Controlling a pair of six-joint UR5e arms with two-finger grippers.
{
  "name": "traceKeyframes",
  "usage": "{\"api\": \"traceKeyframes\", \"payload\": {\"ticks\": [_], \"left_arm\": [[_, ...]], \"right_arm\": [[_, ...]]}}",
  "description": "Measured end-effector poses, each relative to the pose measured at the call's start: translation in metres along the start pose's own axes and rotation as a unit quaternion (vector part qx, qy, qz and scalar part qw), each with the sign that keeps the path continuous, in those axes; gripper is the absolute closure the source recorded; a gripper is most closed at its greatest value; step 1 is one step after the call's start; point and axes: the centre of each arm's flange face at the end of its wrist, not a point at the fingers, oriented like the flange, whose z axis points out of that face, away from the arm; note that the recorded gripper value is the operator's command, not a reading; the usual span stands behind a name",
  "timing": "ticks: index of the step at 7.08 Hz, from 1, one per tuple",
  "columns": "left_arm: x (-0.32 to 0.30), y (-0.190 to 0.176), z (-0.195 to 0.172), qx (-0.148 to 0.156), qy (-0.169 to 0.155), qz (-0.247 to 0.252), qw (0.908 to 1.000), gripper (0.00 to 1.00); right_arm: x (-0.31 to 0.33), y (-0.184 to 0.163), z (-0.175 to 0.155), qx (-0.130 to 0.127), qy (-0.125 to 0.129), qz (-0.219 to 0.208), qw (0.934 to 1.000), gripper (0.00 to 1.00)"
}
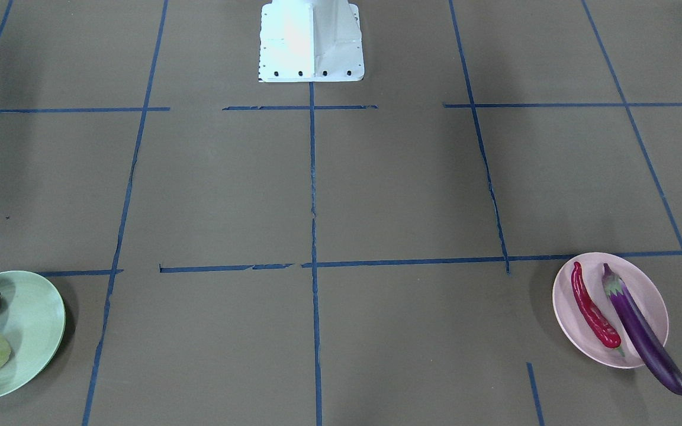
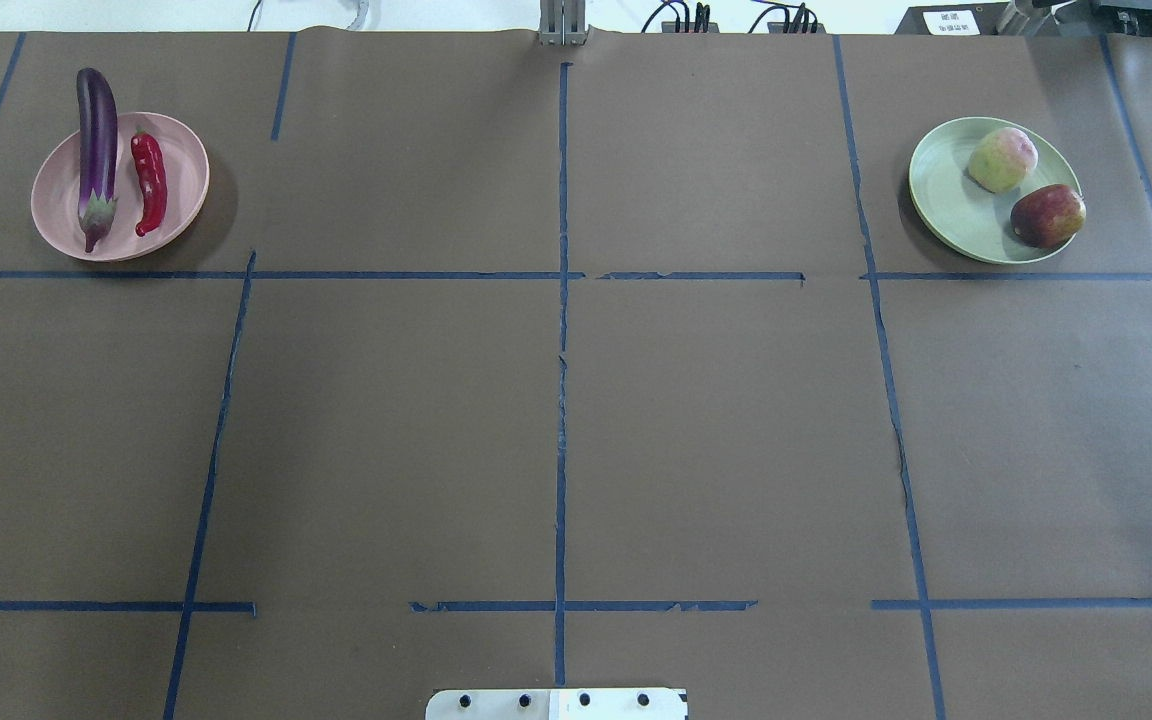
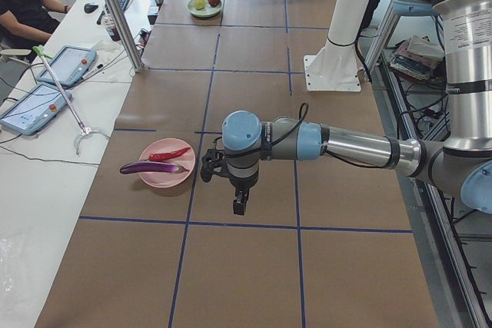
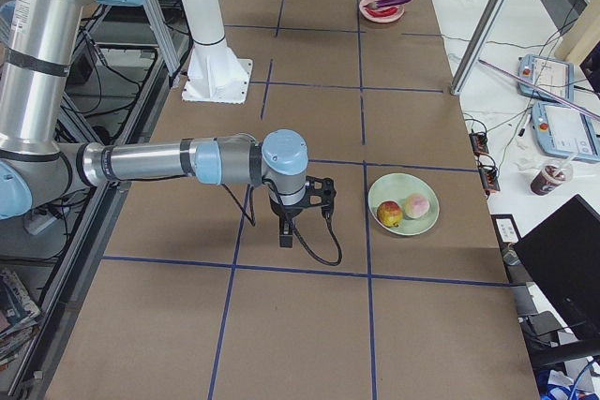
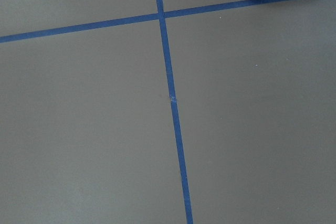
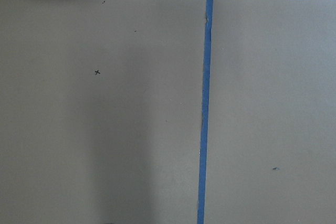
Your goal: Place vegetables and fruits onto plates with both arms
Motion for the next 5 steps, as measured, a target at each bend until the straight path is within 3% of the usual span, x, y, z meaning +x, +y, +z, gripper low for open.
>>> {"api": "traceKeyframes", "payload": {"ticks": [5], "left_arm": [[-0.002, 0.014, 0.007, -0.007, 0.008, -0.01, 0.9999, 0.0]], "right_arm": [[0.004, -0.001, 0.001, -0.001, 0.014, -0.008, 0.9999, 0.0]]}}
